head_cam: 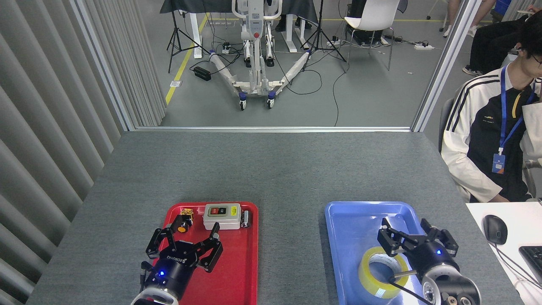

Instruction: Place and move tape with both arms

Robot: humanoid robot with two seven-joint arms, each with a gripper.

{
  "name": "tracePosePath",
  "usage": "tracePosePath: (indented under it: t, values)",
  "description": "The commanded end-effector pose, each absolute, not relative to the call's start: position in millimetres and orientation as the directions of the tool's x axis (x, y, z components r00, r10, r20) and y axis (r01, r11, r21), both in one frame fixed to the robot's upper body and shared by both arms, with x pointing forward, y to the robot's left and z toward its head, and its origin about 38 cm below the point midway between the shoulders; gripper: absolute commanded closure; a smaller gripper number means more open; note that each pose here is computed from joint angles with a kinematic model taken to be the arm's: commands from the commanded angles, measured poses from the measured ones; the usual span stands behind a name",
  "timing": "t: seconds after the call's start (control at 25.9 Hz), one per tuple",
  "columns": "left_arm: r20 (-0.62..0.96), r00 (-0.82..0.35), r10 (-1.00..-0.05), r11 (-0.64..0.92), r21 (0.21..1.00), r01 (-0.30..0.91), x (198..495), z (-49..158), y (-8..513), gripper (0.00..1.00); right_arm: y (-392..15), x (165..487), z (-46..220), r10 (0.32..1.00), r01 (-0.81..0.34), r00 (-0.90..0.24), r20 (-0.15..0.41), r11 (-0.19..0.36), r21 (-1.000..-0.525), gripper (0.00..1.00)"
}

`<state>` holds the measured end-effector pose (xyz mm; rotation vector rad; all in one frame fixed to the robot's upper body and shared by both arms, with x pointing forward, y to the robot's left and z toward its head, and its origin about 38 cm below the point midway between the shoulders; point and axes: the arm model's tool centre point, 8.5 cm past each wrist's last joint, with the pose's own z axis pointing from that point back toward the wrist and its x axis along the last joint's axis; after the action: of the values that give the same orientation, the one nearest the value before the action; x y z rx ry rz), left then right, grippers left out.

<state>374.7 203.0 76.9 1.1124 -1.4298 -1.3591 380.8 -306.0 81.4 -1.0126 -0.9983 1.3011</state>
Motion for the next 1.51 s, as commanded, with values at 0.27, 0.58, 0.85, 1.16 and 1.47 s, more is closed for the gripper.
tracePosePath:
  t: [0.27, 0.58, 0.85, 1.16, 1.47]
  values:
    - [0.011, -0.243, -0.97, 0.033, 0.996, -0.088, 372, 78, 200, 0.0, -311, 345, 67, 0.997, 0.026, 0.08, 0.01, 0.008, -1.0, 0.0]
    - [0.015, -0.231, -0.973, 0.038, 0.995, -0.094, 370, 76, 201, 0.0, -312, 343, 65, 0.996, 0.019, 0.086, 0.009, 0.008, -1.0, 0.0]
    - [0.016, -0.224, -0.974, 0.042, 0.993, -0.111, 366, 66, 206, 0.0, -312, 343, 67, 0.997, 0.022, 0.083, 0.011, 0.01, -1.0, 0.0]
    - [0.017, -0.202, -0.979, 0.038, 0.994, -0.105, 366, 65, 208, 0.0, -311, 343, 67, 0.997, 0.021, 0.081, 0.015, 0.013, -1.0, 0.0]
    - [0.02, -0.176, -0.984, 0.04, 0.993, -0.112, 368, 67, 215, 0.0, -310, 343, 66, 0.997, 0.019, 0.076, 0.015, 0.013, -1.0, 0.0]
